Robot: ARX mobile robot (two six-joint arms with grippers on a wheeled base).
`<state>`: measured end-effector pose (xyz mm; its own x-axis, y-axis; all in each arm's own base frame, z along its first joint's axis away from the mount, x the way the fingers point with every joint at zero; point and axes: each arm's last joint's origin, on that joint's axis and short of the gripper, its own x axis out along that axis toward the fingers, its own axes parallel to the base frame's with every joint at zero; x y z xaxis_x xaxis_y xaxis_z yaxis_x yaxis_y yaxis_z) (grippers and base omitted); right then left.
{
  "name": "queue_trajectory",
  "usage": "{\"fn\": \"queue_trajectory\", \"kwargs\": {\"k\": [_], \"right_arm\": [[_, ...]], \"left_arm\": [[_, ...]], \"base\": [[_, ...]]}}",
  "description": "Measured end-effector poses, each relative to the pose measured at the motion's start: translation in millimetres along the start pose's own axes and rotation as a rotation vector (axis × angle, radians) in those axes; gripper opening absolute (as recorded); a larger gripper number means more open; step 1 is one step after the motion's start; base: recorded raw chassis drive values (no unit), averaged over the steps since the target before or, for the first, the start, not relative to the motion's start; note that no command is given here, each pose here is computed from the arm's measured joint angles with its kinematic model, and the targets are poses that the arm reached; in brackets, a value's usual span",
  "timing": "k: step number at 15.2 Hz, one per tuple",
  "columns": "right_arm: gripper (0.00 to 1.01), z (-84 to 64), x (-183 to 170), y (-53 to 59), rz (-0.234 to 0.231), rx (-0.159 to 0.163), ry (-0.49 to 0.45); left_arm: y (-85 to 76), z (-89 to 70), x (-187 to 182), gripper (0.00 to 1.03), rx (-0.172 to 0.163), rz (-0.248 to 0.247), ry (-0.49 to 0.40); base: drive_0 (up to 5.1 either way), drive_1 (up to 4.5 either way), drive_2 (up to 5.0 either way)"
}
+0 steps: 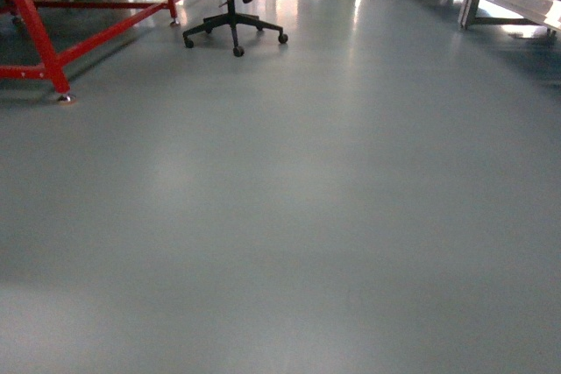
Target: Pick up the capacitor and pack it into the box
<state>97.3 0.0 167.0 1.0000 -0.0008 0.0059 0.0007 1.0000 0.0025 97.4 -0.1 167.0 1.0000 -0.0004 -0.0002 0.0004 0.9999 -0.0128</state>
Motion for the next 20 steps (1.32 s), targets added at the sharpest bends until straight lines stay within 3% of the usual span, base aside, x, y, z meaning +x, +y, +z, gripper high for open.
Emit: {"fn": "queue_trajectory", "kwargs": {"k": [20], "right_arm": [[0.98, -0.3, 0.0, 0.0, 0.000, 0.000, 0.003]], "left_arm": [[0.0, -0.1, 0.0, 0.44, 0.000, 0.000, 0.001]], "base": [[-5.1, 2.40, 2.4]]}}
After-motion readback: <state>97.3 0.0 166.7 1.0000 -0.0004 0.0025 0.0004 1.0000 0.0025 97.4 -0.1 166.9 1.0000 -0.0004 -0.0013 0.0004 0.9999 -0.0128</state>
